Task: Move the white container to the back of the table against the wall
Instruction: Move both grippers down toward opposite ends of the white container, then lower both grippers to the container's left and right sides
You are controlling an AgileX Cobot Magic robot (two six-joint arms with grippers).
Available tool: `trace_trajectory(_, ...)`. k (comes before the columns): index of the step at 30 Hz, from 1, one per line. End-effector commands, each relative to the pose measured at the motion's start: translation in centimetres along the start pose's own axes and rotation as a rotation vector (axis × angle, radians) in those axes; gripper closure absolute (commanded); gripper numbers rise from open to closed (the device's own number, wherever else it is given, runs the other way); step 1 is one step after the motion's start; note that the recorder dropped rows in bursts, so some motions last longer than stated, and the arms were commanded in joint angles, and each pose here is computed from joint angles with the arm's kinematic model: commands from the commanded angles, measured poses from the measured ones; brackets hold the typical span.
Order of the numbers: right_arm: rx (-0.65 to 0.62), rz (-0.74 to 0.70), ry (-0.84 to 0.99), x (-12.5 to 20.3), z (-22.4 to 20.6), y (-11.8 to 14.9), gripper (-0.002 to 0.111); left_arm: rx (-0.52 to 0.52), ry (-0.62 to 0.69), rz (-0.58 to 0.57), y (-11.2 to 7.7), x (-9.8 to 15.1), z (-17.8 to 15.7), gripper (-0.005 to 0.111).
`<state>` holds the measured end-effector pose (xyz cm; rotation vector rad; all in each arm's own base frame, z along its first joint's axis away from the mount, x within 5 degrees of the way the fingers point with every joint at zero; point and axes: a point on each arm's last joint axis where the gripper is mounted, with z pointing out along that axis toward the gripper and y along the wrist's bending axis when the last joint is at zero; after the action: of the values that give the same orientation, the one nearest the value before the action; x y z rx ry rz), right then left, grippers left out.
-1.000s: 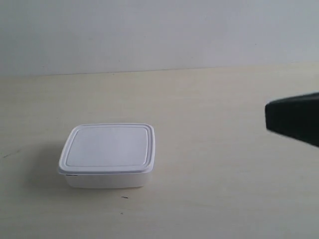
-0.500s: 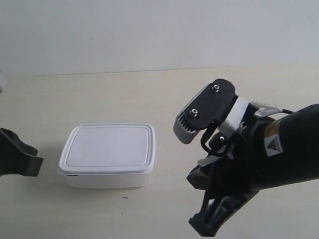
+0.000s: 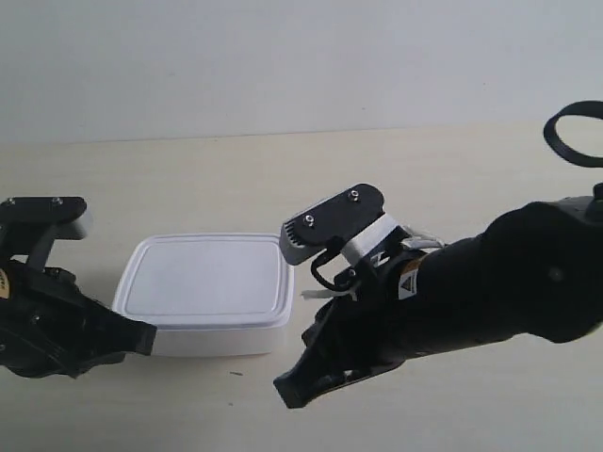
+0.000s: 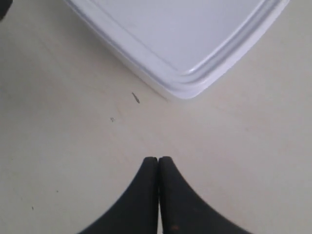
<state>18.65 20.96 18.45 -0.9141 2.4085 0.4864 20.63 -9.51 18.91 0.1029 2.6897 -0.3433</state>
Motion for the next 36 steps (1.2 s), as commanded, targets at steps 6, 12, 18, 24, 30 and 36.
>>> trace_trajectory(6, -0.022, 0.374, -0.001, 0.2, 2.6, -0.1, 0.108, 0.019, -0.025, -0.086, -0.2, -0.4, 2.2, 0.107)
trace_trajectory(12, -0.057, 0.478, 0.003, 0.3, 3.4, 0.2, 0.108, 0.013, -0.015, -0.092, -0.1, -0.4, 2.8, 0.107)
trace_trajectory(18, -0.173, 0.371, -0.003, -0.7, 4.6, 1.2, 0.108, 0.019, -0.063, -0.092, -0.1, -0.8, 2.8, 0.107)
trace_trajectory(24, -0.162, 0.417, 0.001, -0.8, 6.3, 0.9, 0.108, 0.013, -0.048, -0.093, -0.1, -0.7, 3.2, 0.107)
trace_trajectory(30, -0.128, 0.375, -0.013, -1.1, 6.5, 0.6, 0.108, -0.004, 0.009, -0.095, 0.1, -0.2, 4.0, 0.107)
trace_trajectory(36, -0.094, 0.371, 0.001, -1.1, 7.8, 0.2, 0.108, -0.019, 0.028, -0.103, 0.3, -0.1, 5.1, 0.107)
